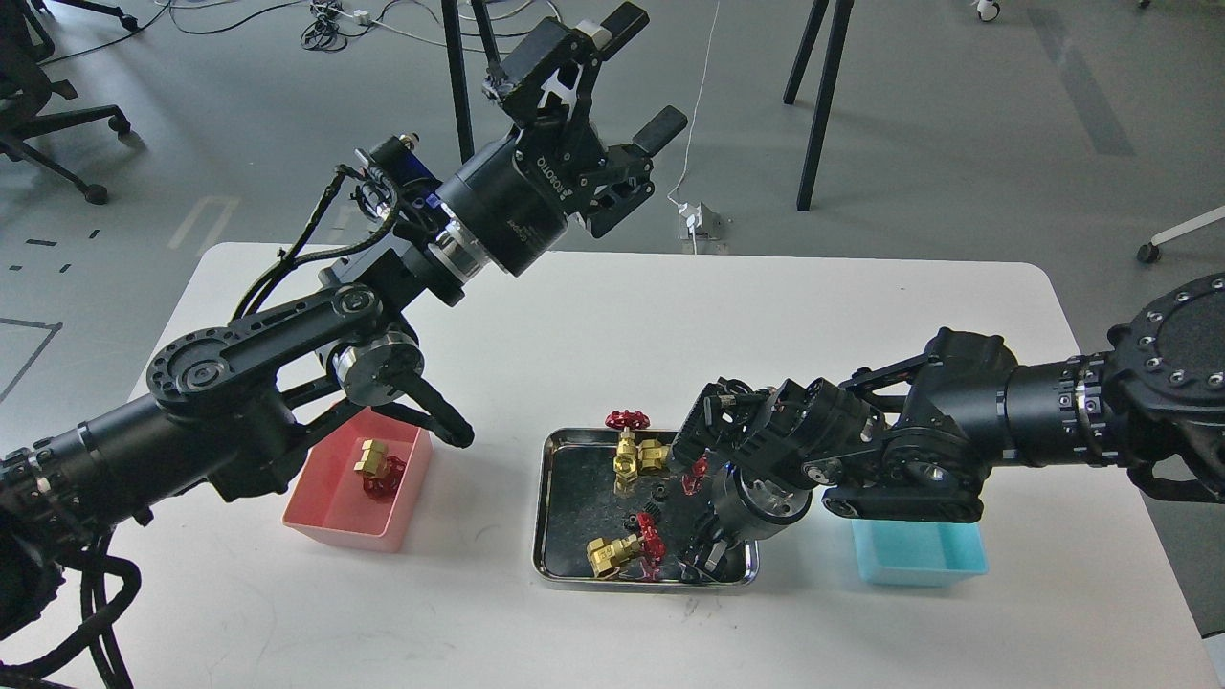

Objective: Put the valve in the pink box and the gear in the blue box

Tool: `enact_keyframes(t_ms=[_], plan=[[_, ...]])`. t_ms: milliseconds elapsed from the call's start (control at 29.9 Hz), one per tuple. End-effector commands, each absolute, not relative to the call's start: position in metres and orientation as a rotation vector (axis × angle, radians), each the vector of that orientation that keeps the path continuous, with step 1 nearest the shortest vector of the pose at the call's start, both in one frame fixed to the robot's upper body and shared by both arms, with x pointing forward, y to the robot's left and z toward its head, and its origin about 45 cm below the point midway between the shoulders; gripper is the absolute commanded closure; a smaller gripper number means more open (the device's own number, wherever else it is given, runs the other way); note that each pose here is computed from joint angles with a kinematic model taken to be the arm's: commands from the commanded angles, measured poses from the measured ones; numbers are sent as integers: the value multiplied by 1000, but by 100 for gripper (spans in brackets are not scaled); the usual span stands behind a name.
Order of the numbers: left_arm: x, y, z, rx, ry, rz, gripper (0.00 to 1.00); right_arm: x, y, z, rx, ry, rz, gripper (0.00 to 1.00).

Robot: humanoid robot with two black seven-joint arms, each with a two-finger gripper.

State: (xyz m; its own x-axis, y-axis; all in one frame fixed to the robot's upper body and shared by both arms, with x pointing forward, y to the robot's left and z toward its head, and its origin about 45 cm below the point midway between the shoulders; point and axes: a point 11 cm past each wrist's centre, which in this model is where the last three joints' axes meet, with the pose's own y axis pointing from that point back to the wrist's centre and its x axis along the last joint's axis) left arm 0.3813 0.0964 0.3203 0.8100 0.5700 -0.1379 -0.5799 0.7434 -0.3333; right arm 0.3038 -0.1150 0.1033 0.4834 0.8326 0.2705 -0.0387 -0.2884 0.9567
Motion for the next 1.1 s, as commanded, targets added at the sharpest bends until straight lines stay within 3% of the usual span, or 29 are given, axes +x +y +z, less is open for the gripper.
enact_keyframes(t_ms=[0, 267, 368, 769, 1070], plan=[[381, 96, 320, -375, 30, 630, 6, 304, -116, 103, 1641, 694, 1000, 69], [381, 96, 319, -376, 31, 630, 6, 305, -117, 104, 1644, 687, 996, 89], [380, 93, 319, -378, 34, 625, 6, 307, -121, 105, 1643, 676, 990, 92], [378, 85, 318, -382, 34, 610, 6, 336, -154, 173, 1777, 439, 944, 94], [375, 78, 319, -392, 44, 600, 6, 343, -275, 239, 1798, 93, 812, 94]])
